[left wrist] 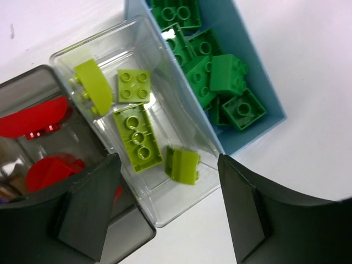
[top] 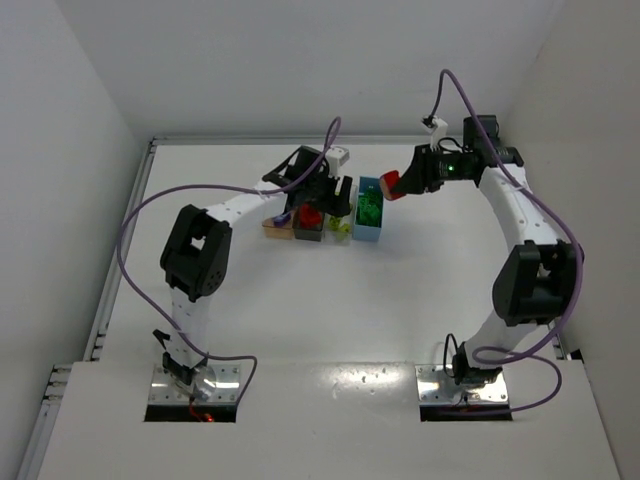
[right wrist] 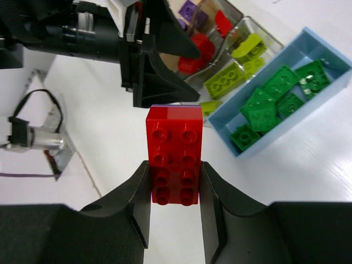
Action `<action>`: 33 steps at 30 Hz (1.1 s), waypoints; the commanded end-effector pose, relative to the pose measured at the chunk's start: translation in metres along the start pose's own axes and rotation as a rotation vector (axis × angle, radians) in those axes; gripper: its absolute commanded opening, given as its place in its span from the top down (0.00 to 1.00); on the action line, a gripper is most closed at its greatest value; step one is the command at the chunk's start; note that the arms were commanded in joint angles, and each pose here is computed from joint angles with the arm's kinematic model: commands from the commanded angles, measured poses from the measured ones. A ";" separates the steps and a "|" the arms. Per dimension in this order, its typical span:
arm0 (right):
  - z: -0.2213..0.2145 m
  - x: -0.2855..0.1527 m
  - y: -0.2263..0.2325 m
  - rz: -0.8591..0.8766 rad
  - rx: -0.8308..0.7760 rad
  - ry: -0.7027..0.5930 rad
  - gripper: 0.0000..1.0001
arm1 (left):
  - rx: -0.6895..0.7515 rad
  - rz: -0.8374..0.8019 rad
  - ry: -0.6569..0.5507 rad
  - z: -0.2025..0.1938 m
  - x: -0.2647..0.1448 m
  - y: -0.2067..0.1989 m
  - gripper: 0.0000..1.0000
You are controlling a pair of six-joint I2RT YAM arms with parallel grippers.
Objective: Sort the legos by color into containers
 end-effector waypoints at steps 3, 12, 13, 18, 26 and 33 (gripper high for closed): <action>0.008 0.003 0.015 0.216 0.020 -0.032 0.93 | 0.058 -0.264 -0.231 0.059 -0.042 -0.026 0.24; 0.014 0.027 0.026 0.602 0.131 0.015 0.92 | 0.020 -0.908 -0.415 0.057 -0.132 -0.067 0.25; 0.013 0.031 0.027 0.618 0.138 0.028 0.92 | 0.017 -0.908 -0.412 0.051 -0.132 -0.067 0.25; 0.015 0.041 0.032 0.686 0.148 0.077 0.92 | 0.025 -0.921 -0.394 0.046 -0.139 -0.070 0.25; 0.012 0.042 0.046 0.730 0.112 0.101 0.92 | 0.003 -0.869 -0.398 0.044 -0.133 -0.054 0.25; 0.005 0.041 0.062 0.757 0.082 0.120 0.92 | 0.016 -0.822 -0.428 0.060 -0.126 -0.037 0.24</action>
Point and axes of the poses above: each gripper's point midway between its finger pads, its own x axis out along the fingers, its own y axis along the line the jaws close on, z = x × y, the point moved 7 cm from there along -x, back along the fingers, and after that the axes turned 7 degrees about x, right-handed, at the moved point
